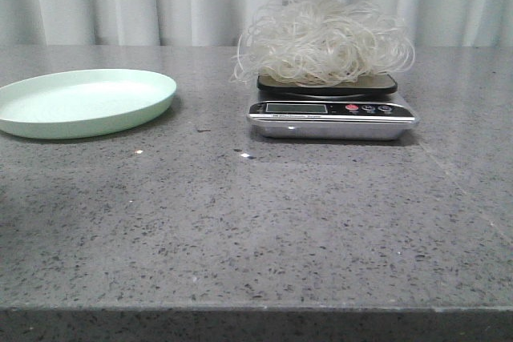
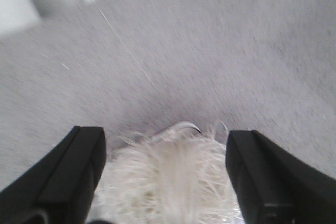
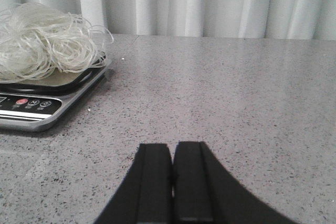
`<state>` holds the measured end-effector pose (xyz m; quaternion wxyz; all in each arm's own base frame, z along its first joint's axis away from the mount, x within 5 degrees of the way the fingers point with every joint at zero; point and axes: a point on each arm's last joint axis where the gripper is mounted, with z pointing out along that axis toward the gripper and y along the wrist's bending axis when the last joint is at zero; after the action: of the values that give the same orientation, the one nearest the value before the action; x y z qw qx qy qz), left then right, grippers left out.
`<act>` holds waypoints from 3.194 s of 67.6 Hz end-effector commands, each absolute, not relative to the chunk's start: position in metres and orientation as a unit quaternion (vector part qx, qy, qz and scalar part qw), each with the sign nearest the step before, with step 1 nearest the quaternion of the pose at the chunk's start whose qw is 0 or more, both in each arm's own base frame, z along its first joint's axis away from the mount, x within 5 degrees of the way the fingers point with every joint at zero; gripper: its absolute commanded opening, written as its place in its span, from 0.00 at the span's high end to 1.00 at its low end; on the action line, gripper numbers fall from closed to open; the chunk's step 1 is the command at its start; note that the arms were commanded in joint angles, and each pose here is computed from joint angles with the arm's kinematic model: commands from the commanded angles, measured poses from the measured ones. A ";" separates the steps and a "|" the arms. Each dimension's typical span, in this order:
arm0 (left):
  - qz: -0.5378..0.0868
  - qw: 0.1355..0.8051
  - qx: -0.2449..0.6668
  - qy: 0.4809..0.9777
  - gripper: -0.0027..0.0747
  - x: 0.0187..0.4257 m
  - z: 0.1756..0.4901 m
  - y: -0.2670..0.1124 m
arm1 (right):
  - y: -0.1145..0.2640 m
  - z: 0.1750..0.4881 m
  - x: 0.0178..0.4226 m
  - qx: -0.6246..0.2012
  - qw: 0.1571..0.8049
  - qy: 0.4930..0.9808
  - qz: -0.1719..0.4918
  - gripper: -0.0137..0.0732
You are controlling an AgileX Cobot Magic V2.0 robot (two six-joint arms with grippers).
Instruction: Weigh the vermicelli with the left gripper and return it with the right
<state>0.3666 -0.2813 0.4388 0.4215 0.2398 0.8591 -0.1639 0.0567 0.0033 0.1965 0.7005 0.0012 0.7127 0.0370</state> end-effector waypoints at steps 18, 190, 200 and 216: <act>-0.105 0.547 0.214 0.802 0.26 0.302 0.541 -0.213 | 0.002 0.208 0.055 0.002 0.739 0.673 0.031 0.67; -0.128 0.607 0.154 0.769 0.79 0.054 0.355 -0.014 | 0.004 0.325 0.071 -0.004 0.751 0.659 0.032 0.67; -0.128 0.607 0.154 0.769 0.79 0.054 0.355 -0.014 | 0.004 0.326 0.073 -0.003 0.753 0.658 0.032 0.67; -0.128 0.607 0.154 0.769 0.79 0.054 0.355 -0.014 | 0.003 0.331 0.072 0.000 0.771 0.637 0.030 0.67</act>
<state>0.0532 -0.0110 0.3418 0.5758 0.1533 0.7956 -0.1093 0.0730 0.0041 0.3112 0.7331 -0.0012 0.6791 0.0376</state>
